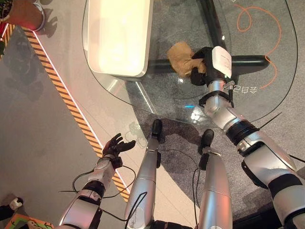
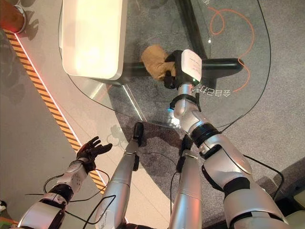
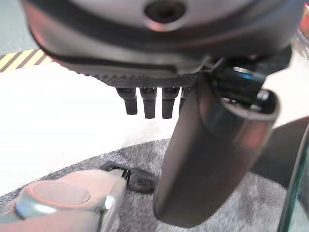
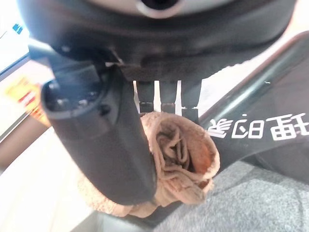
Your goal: Wipe the table with a cloth and put it in the basket.
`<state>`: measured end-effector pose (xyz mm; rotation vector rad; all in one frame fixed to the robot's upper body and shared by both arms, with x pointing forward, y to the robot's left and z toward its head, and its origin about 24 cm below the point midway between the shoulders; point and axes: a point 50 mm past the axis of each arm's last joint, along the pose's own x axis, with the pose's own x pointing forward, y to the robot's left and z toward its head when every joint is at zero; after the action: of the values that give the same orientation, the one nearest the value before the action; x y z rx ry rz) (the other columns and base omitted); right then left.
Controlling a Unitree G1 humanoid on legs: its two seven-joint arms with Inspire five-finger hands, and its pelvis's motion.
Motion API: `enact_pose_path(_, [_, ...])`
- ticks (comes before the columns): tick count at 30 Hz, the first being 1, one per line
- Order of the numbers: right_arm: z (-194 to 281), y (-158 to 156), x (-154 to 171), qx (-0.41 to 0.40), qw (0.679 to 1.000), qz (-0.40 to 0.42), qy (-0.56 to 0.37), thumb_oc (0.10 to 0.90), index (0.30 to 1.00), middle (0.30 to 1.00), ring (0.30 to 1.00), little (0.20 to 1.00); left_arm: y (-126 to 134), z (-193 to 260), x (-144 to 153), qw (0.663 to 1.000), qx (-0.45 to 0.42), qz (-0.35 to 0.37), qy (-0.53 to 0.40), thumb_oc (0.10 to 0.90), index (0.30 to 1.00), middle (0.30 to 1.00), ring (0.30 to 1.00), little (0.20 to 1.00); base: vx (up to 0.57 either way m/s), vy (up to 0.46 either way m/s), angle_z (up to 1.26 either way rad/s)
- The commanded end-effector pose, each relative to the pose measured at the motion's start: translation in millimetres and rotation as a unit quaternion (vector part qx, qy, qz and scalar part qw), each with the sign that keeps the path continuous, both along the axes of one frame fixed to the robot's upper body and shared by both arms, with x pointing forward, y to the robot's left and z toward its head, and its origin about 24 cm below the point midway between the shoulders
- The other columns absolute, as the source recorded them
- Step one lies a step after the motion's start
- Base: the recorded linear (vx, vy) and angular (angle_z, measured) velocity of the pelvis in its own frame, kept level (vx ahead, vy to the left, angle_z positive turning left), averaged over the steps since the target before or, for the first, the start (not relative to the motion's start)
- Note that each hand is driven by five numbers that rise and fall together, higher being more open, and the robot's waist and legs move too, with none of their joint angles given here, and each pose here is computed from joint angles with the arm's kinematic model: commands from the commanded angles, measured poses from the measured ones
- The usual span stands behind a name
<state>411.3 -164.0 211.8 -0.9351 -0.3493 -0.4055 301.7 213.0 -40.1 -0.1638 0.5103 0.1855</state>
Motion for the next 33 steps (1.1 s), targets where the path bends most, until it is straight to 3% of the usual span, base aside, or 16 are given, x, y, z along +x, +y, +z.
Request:
enact_pose_path(1, [75,-104,-21,0.015,0.966,-0.214,-0.142,0.100,0.300,0.300,0.300,0.200,10,-16,-18,1.000,-0.005,0.018,0.024,0.800,0.900,0.900,0.900,0.900,0.00,0.000,0.00])
enact_pose_path(20, [80,-173,-54,0.093,0.910,-0.361,-0.182,0.100,0.300,0.300,0.300,0.200,18,-19,-25,0.999,-0.002,0.003,0.035,0.800,0.900,0.900,0.900,0.900,0.00,-0.001,0.00])
enact_pose_path(33, [81,-184,-60,0.117,0.898,-0.378,-0.192,0.100,0.300,0.300,0.300,0.200,28,-15,-22,0.999,0.001,0.014,0.033,0.800,0.900,0.900,0.900,0.900,0.00,0.000,0.00])
